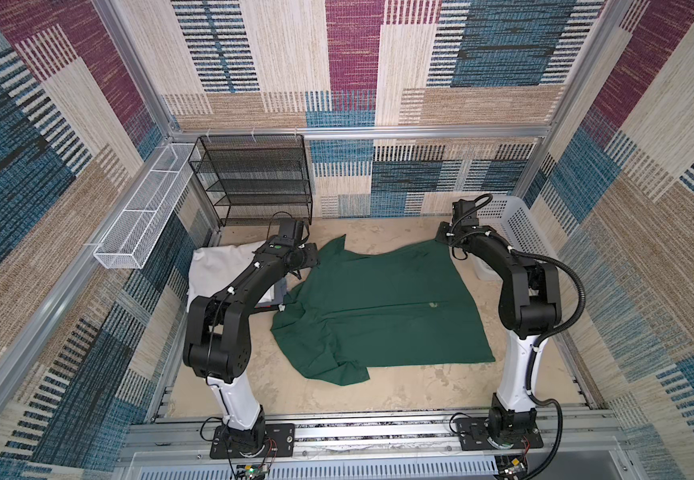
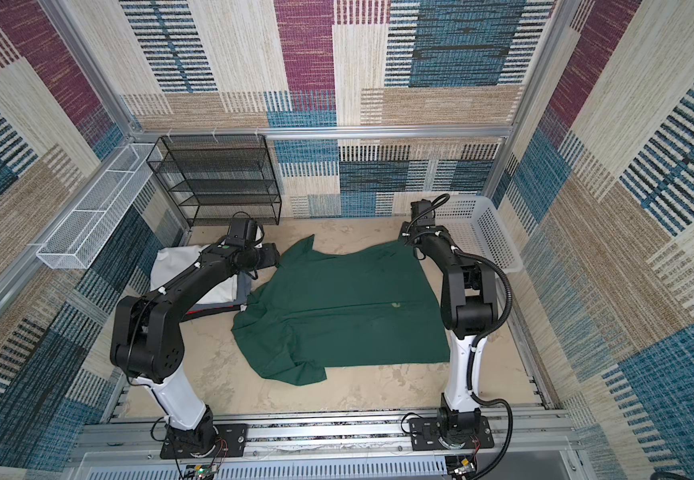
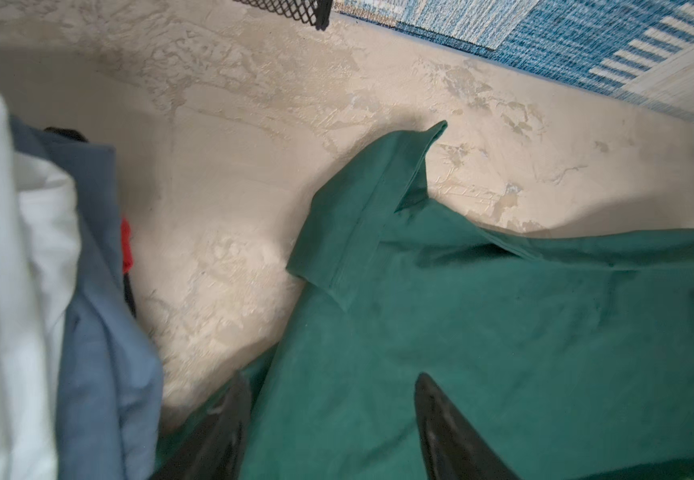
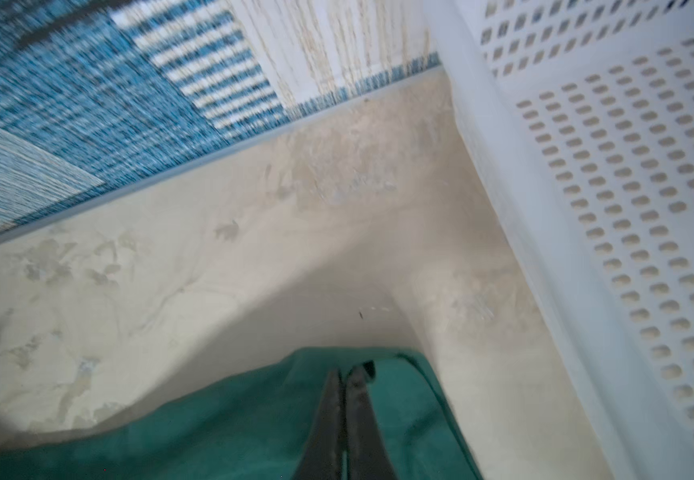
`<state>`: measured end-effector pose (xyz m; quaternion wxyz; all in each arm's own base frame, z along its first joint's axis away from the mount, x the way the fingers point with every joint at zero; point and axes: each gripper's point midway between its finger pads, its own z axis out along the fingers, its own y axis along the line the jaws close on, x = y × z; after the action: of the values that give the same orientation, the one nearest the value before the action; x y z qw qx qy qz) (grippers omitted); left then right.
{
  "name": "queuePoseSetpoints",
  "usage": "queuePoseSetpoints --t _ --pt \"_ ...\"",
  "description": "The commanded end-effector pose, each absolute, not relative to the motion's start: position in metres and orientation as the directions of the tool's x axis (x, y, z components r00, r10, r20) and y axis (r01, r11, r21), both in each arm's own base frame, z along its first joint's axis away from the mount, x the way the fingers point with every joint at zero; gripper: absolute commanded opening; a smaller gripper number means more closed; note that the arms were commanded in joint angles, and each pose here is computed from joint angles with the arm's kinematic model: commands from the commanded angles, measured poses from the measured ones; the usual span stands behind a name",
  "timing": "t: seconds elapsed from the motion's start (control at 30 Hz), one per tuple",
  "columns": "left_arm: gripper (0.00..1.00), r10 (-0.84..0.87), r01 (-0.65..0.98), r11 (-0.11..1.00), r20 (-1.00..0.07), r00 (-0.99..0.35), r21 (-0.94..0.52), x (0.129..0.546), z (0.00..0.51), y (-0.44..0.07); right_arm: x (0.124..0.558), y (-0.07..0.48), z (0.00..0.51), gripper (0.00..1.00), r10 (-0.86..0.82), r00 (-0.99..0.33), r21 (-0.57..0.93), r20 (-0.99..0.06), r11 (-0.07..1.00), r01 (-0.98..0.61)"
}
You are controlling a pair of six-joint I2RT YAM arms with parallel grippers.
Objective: Fold and stack the t-shirts
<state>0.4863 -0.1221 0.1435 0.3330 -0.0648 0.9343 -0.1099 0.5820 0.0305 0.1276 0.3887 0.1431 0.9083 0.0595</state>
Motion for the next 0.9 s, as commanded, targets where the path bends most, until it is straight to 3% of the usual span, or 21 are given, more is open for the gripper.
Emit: queuePoseSetpoints --t 0.0,0.5,0.87 --pt "0.64 -0.141 -0.008 0.977 -0.624 -0.769 -0.211 0.511 0.139 -0.128 0.59 0.036 0.12 0.0 0.332 -0.67 0.249 -0.664 0.943 0.22" --pt "0.58 0.029 0.141 0.974 -0.52 -0.854 -0.178 0.545 0.074 -0.181 0.584 0.041 0.103 0.0 0.325 -0.696 0.262 -0.641 0.944 0.2" --pt "0.54 0.08 0.102 0.994 -0.447 -0.891 -0.025 0.554 0.039 -0.167 0.585 0.04 0.109 0.0 0.317 -0.689 0.255 -0.652 0.947 0.193"
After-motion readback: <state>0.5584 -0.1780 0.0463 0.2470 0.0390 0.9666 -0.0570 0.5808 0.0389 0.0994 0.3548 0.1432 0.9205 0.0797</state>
